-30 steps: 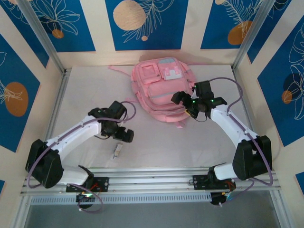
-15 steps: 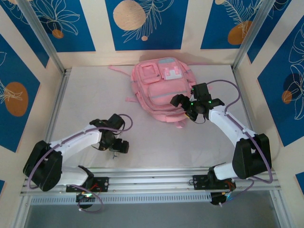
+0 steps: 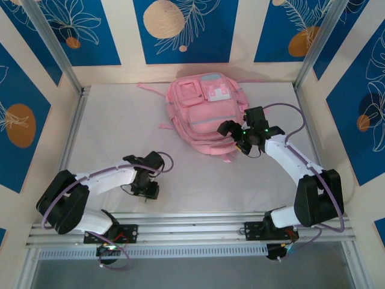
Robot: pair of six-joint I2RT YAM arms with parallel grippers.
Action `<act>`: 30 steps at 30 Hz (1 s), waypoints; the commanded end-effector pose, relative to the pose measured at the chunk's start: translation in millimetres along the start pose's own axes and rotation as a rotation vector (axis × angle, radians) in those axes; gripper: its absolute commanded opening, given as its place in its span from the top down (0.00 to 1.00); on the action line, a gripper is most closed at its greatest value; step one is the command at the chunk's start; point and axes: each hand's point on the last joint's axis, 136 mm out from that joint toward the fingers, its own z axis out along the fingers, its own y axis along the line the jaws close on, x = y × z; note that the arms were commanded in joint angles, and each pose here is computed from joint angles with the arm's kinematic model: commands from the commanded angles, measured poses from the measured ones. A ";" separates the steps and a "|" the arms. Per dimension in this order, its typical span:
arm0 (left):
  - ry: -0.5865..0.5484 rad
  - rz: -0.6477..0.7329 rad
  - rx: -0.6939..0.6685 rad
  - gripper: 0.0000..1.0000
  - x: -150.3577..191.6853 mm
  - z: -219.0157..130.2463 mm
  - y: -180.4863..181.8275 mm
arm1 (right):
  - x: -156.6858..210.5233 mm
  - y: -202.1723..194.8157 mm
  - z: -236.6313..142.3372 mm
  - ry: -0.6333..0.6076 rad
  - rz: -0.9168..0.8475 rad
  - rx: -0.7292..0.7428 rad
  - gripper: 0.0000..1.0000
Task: Pack the student bag
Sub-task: Pick up the loose stationery from the bottom-center of the table, then open the student bag at the center of the table.
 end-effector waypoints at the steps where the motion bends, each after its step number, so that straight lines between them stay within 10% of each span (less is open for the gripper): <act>1: -0.046 0.033 -0.020 0.64 -12.1 -3.1 -0.4 | -1.2 0.9 -3.1 -0.008 -0.008 -0.015 0.01; 16: -0.402 0.176 0.382 0.62 -152.4 -151.4 -118.4 | 21.5 105.2 -30.7 0.179 -0.267 -0.538 0.13; 30: -0.447 0.204 0.531 0.61 -171.0 -163.0 -153.7 | 43.7 141.2 -4.8 0.280 -0.337 -0.593 0.35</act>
